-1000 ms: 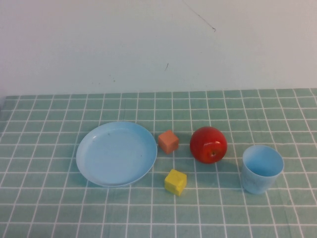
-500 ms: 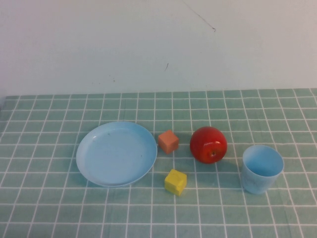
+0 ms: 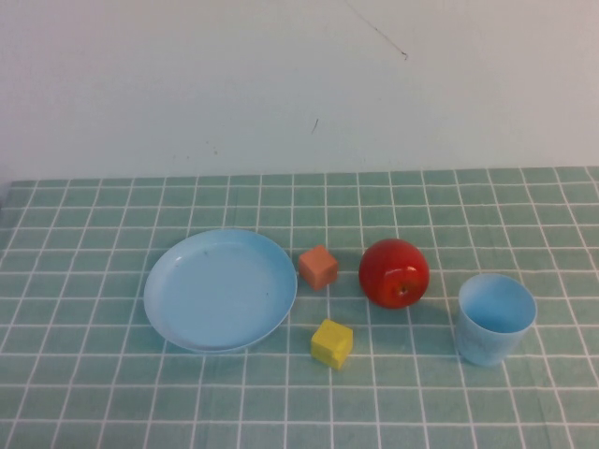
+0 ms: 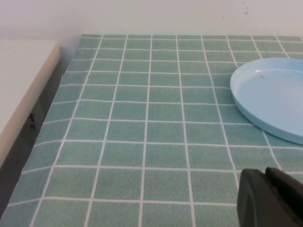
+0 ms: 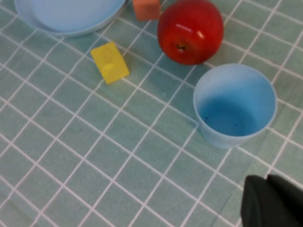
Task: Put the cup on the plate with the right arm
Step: Pick up the cup from the table
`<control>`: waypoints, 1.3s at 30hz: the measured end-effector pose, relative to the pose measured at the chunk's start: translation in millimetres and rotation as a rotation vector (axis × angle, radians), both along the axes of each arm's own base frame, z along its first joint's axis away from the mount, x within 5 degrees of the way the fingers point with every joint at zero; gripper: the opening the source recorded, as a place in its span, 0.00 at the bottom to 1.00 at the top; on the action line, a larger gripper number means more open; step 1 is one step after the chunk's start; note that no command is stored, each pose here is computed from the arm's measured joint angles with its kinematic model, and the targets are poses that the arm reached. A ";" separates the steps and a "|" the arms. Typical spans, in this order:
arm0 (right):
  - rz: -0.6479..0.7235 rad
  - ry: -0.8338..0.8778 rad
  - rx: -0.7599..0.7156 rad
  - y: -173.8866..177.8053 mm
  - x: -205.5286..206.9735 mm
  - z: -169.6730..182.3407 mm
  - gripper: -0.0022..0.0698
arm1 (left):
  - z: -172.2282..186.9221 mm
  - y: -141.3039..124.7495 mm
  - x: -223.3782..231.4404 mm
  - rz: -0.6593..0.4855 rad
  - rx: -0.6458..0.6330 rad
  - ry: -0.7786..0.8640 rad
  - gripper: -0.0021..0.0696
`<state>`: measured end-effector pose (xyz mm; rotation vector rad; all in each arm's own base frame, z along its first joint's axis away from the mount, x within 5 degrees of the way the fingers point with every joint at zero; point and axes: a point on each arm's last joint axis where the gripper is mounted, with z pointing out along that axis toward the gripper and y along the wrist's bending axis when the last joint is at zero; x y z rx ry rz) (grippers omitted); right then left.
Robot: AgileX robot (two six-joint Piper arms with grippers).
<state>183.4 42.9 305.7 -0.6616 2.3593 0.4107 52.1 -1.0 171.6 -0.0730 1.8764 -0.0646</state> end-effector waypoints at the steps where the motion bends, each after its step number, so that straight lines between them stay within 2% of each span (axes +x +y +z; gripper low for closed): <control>1: 0.020 0.027 0.003 1.3 11.1 -0.7 0.03 | 0.0 0.0 0.0 0.000 0.000 0.000 0.03; 10: 0.067 0.191 0.002 8.2 102.1 -7.5 0.03 | 0.0 0.0 0.0 -0.001 0.002 0.000 0.03; 20: 0.109 0.282 -0.297 49.0 151.7 -17.6 0.04 | 0.0 0.0 0.0 -0.001 0.002 0.000 0.03; 22: 0.111 0.310 -0.313 53.5 158.2 -23.1 0.08 | 0.0 0.0 0.0 -0.001 0.002 0.000 0.03; 26: 0.098 0.370 -0.329 55.4 168.1 -36.9 0.29 | 0.0 0.0 0.0 -0.001 0.002 0.000 0.03; 29: 0.099 0.406 -0.341 56.0 173.0 -49.4 0.39 | 0.0 0.0 0.0 -0.001 0.002 0.000 0.03; 39: 0.097 0.481 -0.353 60.1 190.6 -95.6 0.44 | 0.0 0.0 0.0 0.000 0.000 0.000 0.03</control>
